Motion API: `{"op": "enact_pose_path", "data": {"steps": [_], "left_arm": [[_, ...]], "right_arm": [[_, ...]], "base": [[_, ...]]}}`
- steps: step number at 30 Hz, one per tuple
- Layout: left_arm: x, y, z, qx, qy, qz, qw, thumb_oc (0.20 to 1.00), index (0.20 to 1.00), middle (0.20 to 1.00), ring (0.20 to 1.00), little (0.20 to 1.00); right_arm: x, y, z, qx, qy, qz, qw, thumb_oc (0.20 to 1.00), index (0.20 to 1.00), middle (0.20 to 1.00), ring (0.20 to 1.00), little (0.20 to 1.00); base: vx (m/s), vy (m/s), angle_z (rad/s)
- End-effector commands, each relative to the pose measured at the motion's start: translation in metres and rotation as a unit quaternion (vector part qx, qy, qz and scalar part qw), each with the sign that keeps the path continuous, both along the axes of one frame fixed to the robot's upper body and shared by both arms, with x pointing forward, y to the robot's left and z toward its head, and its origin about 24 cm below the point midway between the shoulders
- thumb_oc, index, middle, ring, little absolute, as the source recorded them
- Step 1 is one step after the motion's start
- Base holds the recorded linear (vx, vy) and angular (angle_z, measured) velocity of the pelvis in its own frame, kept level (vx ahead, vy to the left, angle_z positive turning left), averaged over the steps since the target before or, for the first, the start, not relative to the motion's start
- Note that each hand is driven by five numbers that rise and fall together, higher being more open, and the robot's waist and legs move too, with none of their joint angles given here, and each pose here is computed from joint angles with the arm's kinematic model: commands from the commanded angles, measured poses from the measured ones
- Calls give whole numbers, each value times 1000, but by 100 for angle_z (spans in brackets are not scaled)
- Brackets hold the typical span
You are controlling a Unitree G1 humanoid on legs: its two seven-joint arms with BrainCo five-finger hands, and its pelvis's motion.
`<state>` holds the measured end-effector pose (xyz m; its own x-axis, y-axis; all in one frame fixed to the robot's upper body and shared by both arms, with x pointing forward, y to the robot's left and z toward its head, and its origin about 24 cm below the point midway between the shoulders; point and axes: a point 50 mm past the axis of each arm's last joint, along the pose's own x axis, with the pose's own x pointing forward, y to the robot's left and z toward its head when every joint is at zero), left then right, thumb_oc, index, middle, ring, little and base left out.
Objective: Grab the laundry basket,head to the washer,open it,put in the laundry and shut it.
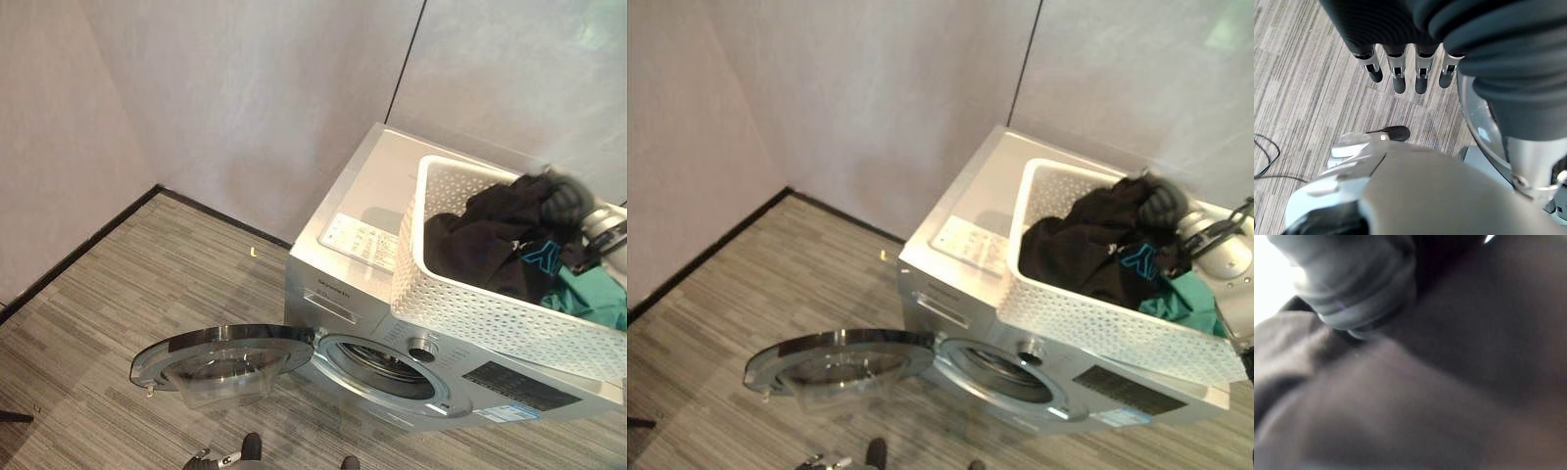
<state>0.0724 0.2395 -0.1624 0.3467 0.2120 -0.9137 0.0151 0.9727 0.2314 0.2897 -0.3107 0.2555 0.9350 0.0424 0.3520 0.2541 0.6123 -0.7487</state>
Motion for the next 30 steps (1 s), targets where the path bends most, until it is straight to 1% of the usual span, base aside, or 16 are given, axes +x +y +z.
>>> {"op": "enact_pose_path", "data": {"steps": [1, 3, 4, 5, 6, 12, 17, 20, 26, 28, 29, 30], "left_arm": [[3, -2, -2, 30, 20, -25, 999, 1000, 1000, 1000, 1000, 1000], [3, -1, -2, 31, 20, -26, 999, 1000, 1000, 1000, 1000, 1000], [6, -3, -1, 35, 16, -32, 999, 1000, 1000, 1000, 1000, 1000], [6, -2, -1, 37, 16, -32, 999, 1000, 1000, 1000, 1000, 1000], [11, -3, 0, 43, 10, -40, 998, 1000, 1000, 1000, 1000, 1000], [13, 1, 1, 55, 10, -50, 997, 1000, 1000, 1000, 1000, 1000], [15, 3, 2, 59, 6, -51, 997, 1000, 1000, 1000, 1000, 1000], [20, 5, 4, 66, 1, -51, 996, 1000, 1000, 1000, 1000, 1000], [20, 9, 5, 71, -4, -38, 997, 1000, 1000, 1000, 1000, 1000], [17, 12, 5, 70, -3, -25, 997, 1000, 1000, 1000, 1000, 1000], [14, 13, 5, 68, -1, -15, 998, 1000, 1000, 1000, 1000, 1000], [14, 13, 5, 69, 0, -15, 998, 1000, 1000, 1000, 1000, 1000]], "right_arm": [[-21, 13, 61, -49, -213, -34, 975, 200, 200, 200, 200, 200], [-22, 13, 61, -49, -213, -35, 975, 200, 200, 200, 200, 200], [-29, 18, 67, -56, -263, -47, 962, 200, 200, 200, 200, 200], [-30, 18, 66, -56, -263, -48, 962, 200, 200, 200, 200, 200], [-36, 25, 64, -73, -296, -64, 950, 200, 200, 200, 200, 200], [-39, 31, 37, -50, -287, -69, 954, 200, 200, 200, 200, 200], [-37, 29, 34, -42, -291, -78, 953, 200, 200, 200, 200, 200], [-36, 29, 38, -42, -312, -92, 945, 200, 200, 200, 200, 200], [-44, 38, 45, -37, -339, -65, 938, 200, 200, 200, 200, 200], [-53, 42, 49, -45, -353, -53, 933, 200, 200, 200, 200, 200], [-63, 42, 51, -49, -365, -47, 928, 200, 200, 200, 200, 200], [-64, 42, 50, -49, -365, -47, 929, 200, 200, 200, 200, 200]], "base": [[14, 12, -8], [14, 14, -7], [0, 0, 0], [29, 78, 0], [5, 68, 1], [15, 65, 2], [5, 64, -3], [-1, 109, -1], [-4, 102, -16], [1, 119, -28], [2, 109, -30], [1, 111, -38]]}}
